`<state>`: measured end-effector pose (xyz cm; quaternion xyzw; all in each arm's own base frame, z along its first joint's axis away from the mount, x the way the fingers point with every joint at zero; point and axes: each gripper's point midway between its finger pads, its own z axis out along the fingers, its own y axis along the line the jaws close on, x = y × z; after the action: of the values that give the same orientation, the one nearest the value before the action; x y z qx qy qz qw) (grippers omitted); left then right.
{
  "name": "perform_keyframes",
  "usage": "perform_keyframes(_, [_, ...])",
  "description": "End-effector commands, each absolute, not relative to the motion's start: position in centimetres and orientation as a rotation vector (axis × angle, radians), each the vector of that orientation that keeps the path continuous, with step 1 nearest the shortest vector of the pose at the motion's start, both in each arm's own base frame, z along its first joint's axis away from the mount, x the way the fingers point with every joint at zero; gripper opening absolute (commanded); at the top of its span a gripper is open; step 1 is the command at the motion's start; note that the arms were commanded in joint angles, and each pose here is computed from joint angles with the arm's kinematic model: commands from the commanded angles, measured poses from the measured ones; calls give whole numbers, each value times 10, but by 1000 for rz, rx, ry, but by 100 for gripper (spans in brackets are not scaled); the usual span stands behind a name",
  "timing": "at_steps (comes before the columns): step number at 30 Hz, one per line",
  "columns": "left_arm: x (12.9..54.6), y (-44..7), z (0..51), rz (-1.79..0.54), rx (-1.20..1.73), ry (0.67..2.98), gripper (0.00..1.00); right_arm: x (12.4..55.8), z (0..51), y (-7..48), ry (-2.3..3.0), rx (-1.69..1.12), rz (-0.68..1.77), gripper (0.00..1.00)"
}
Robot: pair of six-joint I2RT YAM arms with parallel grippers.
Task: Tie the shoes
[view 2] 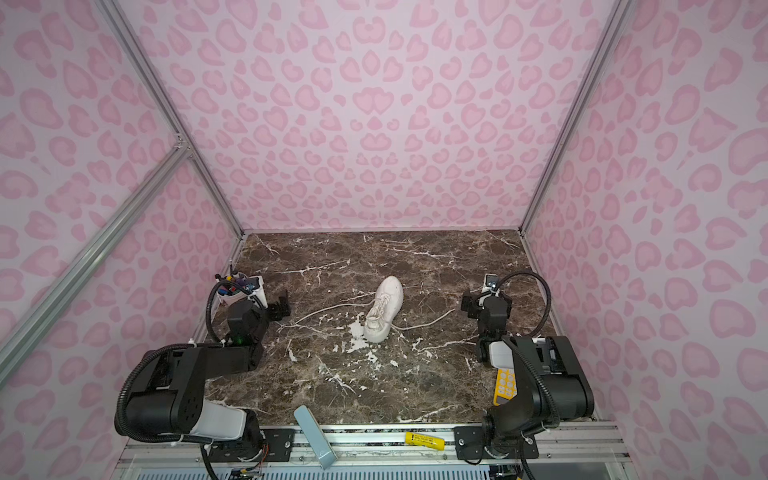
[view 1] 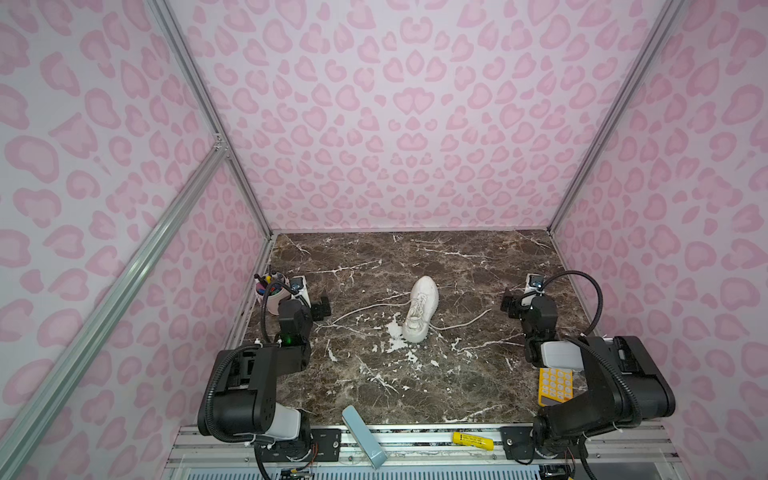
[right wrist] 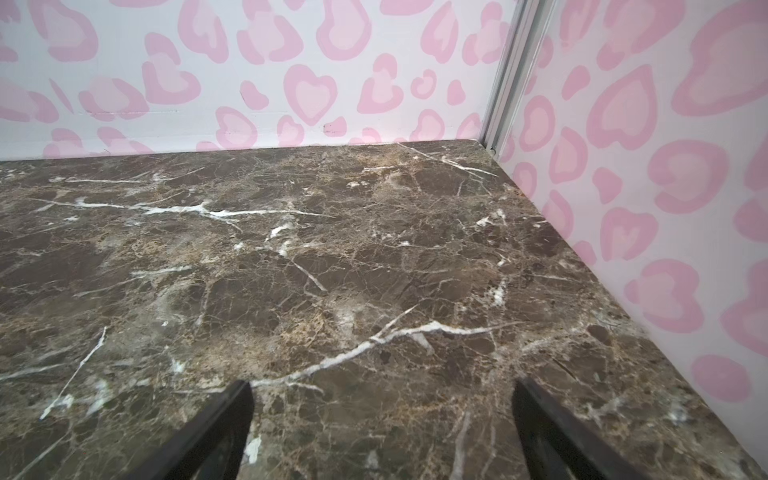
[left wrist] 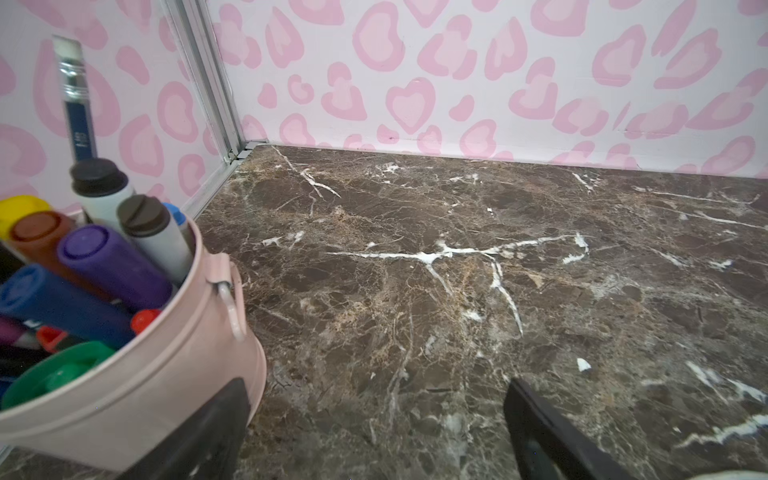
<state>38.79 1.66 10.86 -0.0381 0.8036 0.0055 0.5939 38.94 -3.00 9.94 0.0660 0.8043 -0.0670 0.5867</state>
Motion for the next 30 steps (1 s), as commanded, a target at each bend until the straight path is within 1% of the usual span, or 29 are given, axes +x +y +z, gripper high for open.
perform_keyframes(1, [390,15,116,5,-83,1841,97,390,98,-29,1877,143,-158,99])
perform_keyframes(26, [390,16,116,5,-84,1842,97,390,98,-29,1877,145,-159,99])
perform_keyframes(30, [392,19,120,24,-108,1857,97,389,114,-27,1830,131,-175,99])
